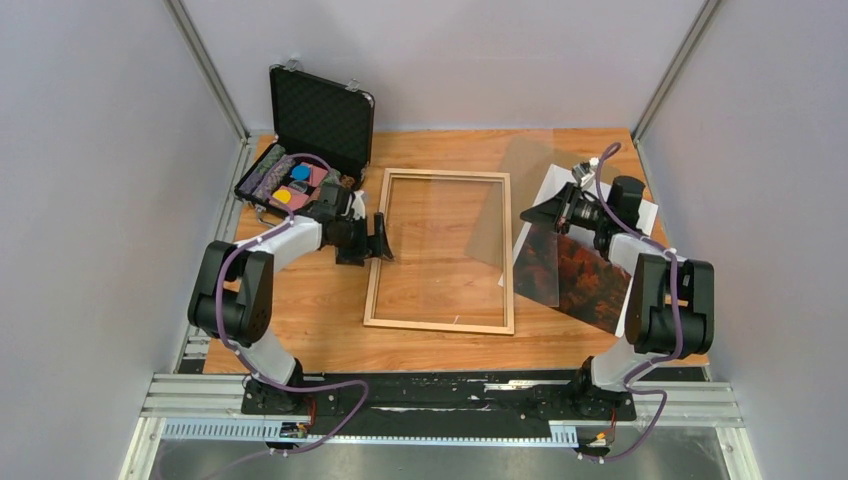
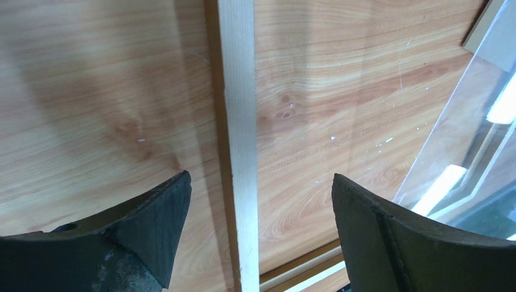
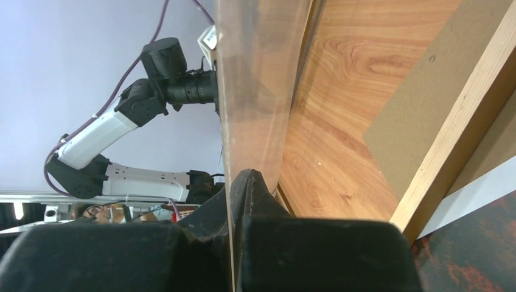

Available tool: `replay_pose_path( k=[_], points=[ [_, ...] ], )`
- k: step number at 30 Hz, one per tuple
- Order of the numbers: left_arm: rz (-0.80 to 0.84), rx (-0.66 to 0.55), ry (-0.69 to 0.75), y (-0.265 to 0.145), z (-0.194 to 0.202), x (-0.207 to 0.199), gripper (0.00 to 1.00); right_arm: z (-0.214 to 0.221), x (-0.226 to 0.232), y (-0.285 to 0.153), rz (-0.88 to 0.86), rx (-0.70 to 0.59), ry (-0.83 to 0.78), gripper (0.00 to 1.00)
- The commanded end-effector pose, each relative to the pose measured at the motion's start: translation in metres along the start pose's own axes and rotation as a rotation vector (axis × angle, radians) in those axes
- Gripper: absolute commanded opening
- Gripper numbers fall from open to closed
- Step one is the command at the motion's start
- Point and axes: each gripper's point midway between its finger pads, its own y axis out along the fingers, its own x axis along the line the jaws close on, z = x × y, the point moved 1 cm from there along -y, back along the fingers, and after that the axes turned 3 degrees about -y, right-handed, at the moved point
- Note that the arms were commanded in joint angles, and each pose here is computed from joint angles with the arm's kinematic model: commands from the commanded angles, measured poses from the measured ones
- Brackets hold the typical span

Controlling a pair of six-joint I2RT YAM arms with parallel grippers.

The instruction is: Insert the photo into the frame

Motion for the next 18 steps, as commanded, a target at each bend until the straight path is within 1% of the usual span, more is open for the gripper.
replay_pose_path(
  k=[1,3,5,7,13,15,17,18],
  points=[
    [-0.057,-0.17,0.127,-0.043,-0.047,-0.006,0.94,-0.002,0.015,0.004,-0.032,-0.051,-0.027,0.0],
    [-0.088,-0.203,0.164,-0.054,-0.059,-0.003,0.94,0.0,0.016,0.007,-0.041,-0.059,-0.015,0.0],
    [-0.1,-0.214,0.212,-0.061,-0.066,-0.002,0.95,0.002,0.016,0.011,-0.053,-0.051,0.004,0.0],
    [-0.115,-0.215,0.23,-0.064,-0.072,0.0,0.95,0.007,0.013,0.019,-0.065,-0.031,0.029,0.0],
    [-0.099,-0.222,0.255,-0.063,-0.079,0.003,0.95,0.022,0.011,0.045,-0.123,0.034,0.071,0.0],
    [-0.089,-0.223,0.259,-0.062,-0.081,0.004,0.95,0.026,0.008,0.051,-0.126,0.044,0.082,0.0],
    [-0.085,-0.23,0.262,-0.063,-0.084,0.005,0.95,0.026,0.001,0.054,-0.111,0.025,0.09,0.0],
    [-0.088,-0.233,0.26,-0.063,-0.086,0.007,0.94,0.033,0.002,0.061,-0.114,0.046,0.092,0.0]
  ],
)
